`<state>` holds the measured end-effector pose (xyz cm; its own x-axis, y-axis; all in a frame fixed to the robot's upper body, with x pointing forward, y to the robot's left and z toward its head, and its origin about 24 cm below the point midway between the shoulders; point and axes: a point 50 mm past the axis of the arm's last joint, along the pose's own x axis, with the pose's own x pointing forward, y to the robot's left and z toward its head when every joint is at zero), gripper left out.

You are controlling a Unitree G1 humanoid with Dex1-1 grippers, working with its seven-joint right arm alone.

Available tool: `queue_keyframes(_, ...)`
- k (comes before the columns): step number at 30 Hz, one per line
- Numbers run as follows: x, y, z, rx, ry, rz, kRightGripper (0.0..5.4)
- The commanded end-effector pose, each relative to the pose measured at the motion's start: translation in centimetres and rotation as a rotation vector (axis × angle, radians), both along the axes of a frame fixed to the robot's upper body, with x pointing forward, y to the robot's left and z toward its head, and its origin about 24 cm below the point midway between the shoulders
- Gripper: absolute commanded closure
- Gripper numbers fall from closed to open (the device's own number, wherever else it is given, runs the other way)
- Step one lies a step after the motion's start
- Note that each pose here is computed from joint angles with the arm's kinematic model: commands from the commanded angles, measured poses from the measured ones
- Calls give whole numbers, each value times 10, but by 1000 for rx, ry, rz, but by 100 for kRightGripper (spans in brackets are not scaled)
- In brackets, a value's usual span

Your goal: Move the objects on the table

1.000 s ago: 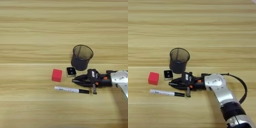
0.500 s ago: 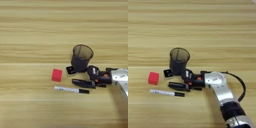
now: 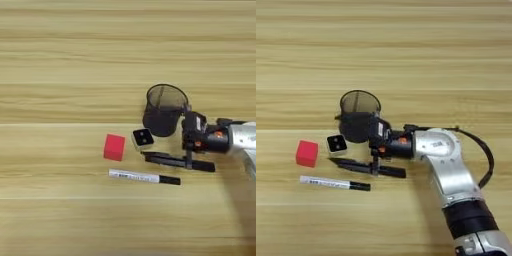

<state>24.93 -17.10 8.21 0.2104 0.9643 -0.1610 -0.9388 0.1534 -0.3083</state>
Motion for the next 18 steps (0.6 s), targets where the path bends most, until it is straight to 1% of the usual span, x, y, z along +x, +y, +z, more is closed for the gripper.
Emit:
queue_keyframes(1,9,-2,43,59,-152,-28,6)
queue_keyframes(6,7,-3,62,105,-200,-26,2)
queue_keyframes(8,9,-5,71,138,-226,-52,2)
queue_keyframes(9,13,-6,76,157,-243,-80,2)
queue_keyframes(11,24,-11,89,210,-293,-182,2)
queue_keyframes(12,32,-15,98,249,-323,-253,2)
queue_keyframes(14,41,-20,108,301,-354,-337,2)
queue_keyframes(16,44,-22,112,321,-364,-368,2)
queue_keyframes(18,45,-22,112,328,-341,-386,2)
